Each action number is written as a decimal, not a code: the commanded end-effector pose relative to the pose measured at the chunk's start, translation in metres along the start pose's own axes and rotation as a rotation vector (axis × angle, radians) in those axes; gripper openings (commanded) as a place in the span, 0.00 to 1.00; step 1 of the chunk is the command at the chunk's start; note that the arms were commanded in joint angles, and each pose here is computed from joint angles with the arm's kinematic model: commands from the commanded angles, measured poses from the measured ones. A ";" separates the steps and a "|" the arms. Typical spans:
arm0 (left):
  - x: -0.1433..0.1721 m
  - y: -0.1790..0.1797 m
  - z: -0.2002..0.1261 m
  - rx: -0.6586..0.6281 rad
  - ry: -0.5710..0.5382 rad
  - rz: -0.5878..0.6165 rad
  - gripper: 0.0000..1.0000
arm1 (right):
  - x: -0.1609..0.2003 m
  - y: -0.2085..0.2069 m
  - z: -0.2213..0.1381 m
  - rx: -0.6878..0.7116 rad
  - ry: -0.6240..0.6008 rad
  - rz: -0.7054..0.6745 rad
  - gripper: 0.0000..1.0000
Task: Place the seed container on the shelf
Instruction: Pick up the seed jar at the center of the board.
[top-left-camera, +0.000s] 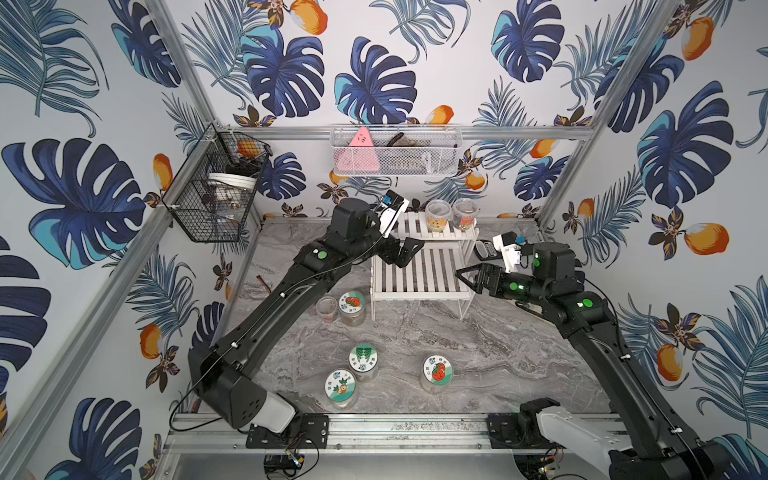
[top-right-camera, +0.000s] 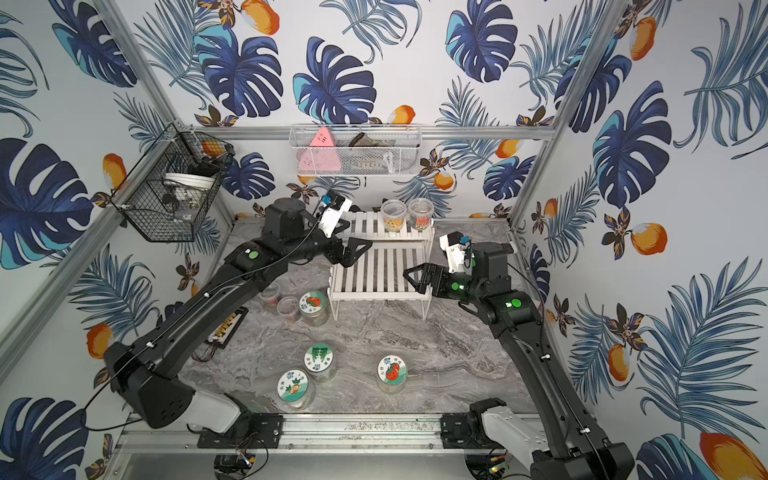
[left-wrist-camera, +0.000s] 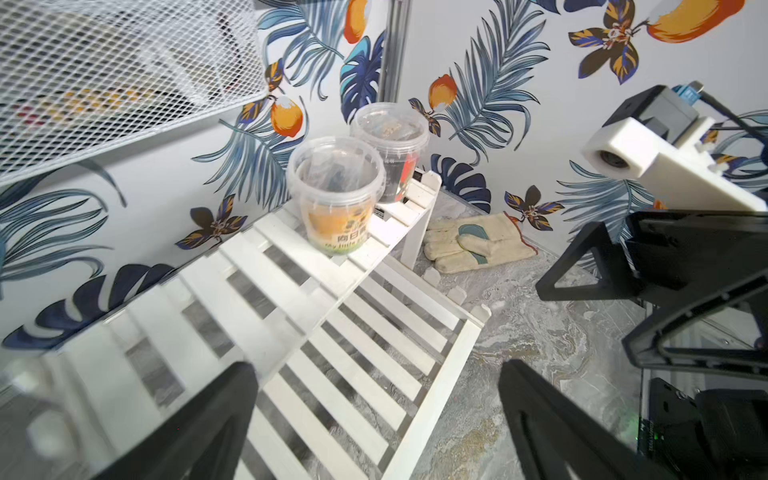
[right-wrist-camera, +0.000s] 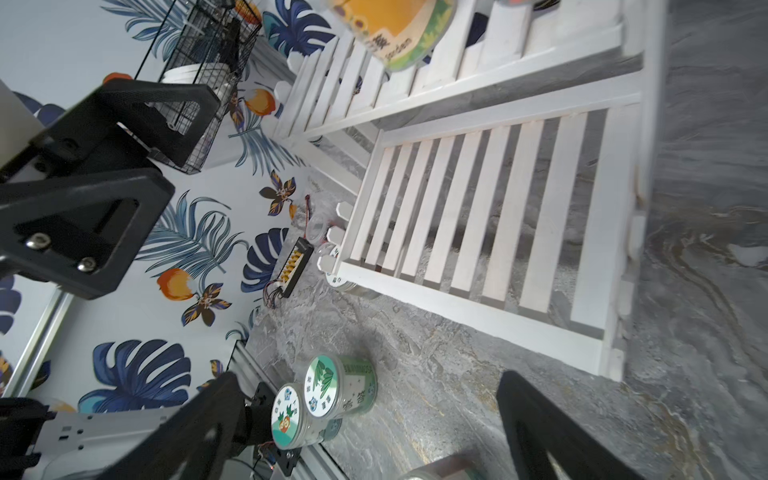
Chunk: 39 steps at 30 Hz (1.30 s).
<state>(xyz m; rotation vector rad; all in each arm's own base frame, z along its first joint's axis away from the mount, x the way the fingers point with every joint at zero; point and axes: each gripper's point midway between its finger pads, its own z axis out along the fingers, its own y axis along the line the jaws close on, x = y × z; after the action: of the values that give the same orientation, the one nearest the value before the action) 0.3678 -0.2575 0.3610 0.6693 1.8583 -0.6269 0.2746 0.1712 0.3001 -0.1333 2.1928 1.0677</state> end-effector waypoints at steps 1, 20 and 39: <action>0.031 0.019 -0.018 -0.141 0.045 -0.105 0.98 | 0.010 0.025 -0.001 -0.148 0.024 -0.060 1.00; 0.122 0.058 -0.125 -0.553 0.093 -0.385 0.99 | 0.081 0.049 0.069 -0.059 0.198 -0.310 1.00; 0.179 0.090 -0.160 -0.839 0.281 -0.564 0.99 | 0.077 0.048 0.064 -0.018 0.193 -0.210 1.00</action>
<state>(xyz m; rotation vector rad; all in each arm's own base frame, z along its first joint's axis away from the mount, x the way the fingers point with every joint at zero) 0.2788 -0.0679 0.2518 -0.2699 2.3050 -0.0745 0.2297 0.2586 0.2467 -0.5001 2.3204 0.9478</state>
